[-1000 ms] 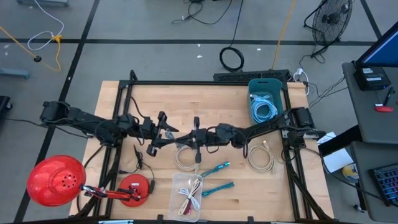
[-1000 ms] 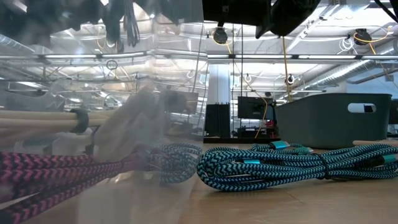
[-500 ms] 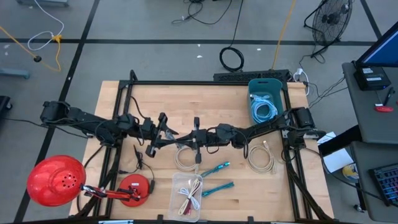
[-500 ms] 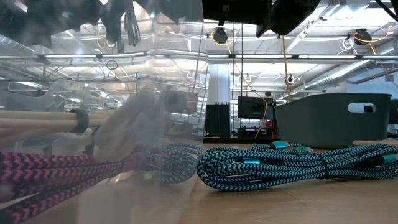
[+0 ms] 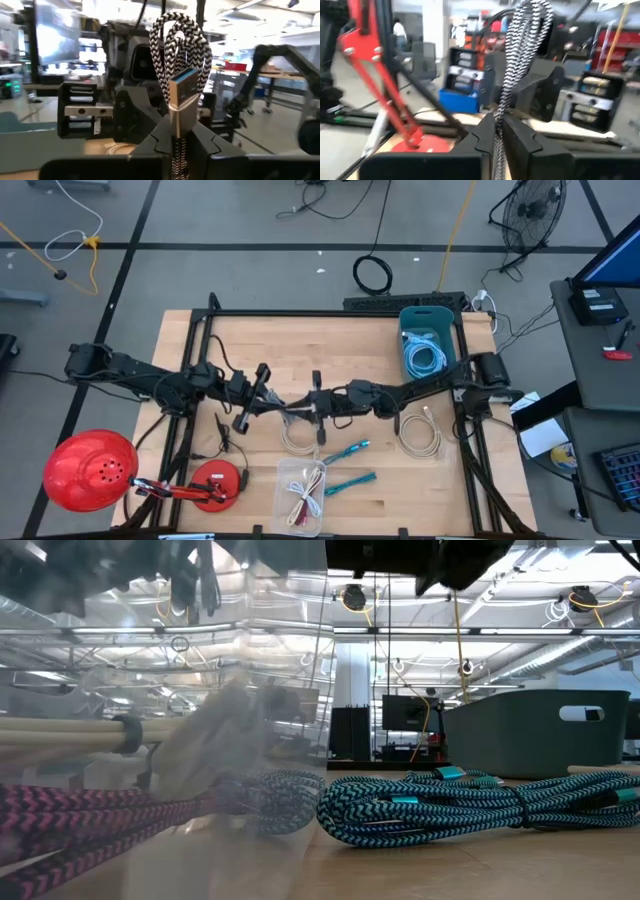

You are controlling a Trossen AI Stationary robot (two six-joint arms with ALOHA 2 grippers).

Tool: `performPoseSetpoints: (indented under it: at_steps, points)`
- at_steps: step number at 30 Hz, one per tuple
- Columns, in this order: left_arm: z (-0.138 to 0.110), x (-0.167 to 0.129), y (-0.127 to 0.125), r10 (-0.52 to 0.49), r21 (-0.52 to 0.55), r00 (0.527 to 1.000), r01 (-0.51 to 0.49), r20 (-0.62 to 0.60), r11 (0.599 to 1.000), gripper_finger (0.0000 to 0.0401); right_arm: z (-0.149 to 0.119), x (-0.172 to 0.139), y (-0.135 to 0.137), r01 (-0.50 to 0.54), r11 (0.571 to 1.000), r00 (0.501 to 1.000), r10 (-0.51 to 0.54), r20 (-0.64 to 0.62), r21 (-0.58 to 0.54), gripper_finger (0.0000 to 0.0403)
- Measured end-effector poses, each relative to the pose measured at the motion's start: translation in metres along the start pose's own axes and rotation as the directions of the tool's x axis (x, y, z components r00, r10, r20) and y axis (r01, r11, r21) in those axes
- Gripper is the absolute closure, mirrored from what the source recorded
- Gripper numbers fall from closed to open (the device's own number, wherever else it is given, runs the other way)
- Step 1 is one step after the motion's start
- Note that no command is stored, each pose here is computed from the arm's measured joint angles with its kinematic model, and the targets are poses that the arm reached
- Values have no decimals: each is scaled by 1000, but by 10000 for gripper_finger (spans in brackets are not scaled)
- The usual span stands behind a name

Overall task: Pick & Place USB Port
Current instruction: Put the black charger cable into the transparent bin

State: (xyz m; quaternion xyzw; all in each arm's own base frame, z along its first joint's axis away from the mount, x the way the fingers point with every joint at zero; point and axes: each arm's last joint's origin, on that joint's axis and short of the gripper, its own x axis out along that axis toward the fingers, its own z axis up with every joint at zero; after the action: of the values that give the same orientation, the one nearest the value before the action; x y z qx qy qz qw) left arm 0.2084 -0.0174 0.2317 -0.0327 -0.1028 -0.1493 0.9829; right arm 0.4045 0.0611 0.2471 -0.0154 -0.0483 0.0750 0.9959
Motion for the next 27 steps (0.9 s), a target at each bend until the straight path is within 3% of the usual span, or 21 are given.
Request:
performPoseSetpoints:
  at_steps: [7,12,19,22,27]
  points:
    - [-2,-3,9,-78,27,996,79,-35,996,385,42,-25,30,-223,972,968,230,-98,74,327]
    - [1,-1,23,-133,4,983,134,-126,991,387,66,-51,53,-284,957,937,291,-193,65,313]
    - [6,18,25,-252,23,940,264,-227,964,387,63,-71,71,-186,981,952,169,-254,-46,319]
    - [2,32,26,-330,26,912,346,-243,938,387,52,-74,70,-123,990,960,101,-261,-70,322]
    - [-13,62,35,-478,-35,834,488,-275,872,387,39,-78,65,-97,994,973,83,-217,-56,326]
